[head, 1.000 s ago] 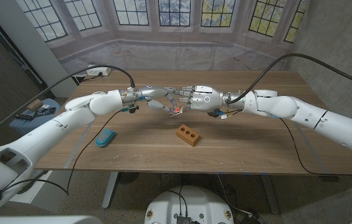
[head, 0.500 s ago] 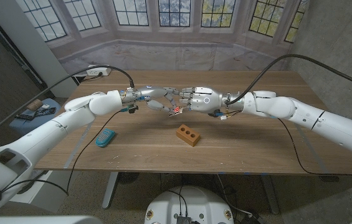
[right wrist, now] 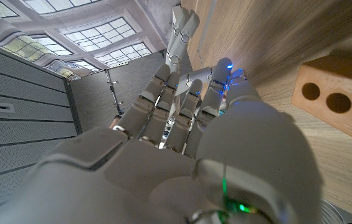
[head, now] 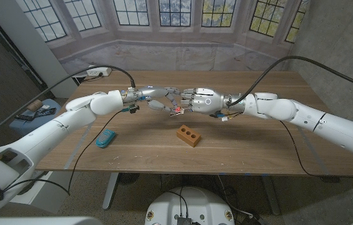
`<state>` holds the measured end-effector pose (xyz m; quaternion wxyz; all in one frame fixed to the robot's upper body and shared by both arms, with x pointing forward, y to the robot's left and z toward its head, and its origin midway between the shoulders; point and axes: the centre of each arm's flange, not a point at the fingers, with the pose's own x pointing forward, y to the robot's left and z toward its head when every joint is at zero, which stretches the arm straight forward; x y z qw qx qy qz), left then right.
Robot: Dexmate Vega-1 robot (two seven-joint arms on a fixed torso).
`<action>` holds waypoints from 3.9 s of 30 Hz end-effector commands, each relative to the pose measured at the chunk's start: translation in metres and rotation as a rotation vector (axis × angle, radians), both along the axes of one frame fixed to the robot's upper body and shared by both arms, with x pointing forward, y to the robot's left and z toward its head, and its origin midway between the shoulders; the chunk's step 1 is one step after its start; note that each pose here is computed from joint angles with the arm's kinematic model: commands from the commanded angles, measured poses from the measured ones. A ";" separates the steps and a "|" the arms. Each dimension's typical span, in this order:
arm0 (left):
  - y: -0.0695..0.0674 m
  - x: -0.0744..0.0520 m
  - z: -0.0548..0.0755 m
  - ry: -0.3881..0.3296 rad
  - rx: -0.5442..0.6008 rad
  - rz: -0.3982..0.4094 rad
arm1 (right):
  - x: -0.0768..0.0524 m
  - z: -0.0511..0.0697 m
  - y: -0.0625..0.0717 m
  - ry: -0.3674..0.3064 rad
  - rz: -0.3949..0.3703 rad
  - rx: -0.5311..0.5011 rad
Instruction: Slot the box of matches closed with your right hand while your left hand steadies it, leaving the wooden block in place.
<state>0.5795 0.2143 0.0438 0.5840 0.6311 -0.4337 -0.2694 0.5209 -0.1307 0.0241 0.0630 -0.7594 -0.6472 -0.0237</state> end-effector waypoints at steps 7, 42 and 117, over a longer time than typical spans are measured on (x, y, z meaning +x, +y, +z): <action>-0.005 -0.005 -0.004 -0.003 0.003 -0.005 | -0.007 0.002 0.001 -0.011 -0.002 0.008; -0.005 -0.008 -0.007 -0.004 0.003 -0.007 | -0.007 -0.007 0.005 0.003 -0.010 0.048; -0.006 -0.002 -0.008 -0.019 0.005 -0.021 | -0.012 -0.016 0.020 0.031 -0.026 0.140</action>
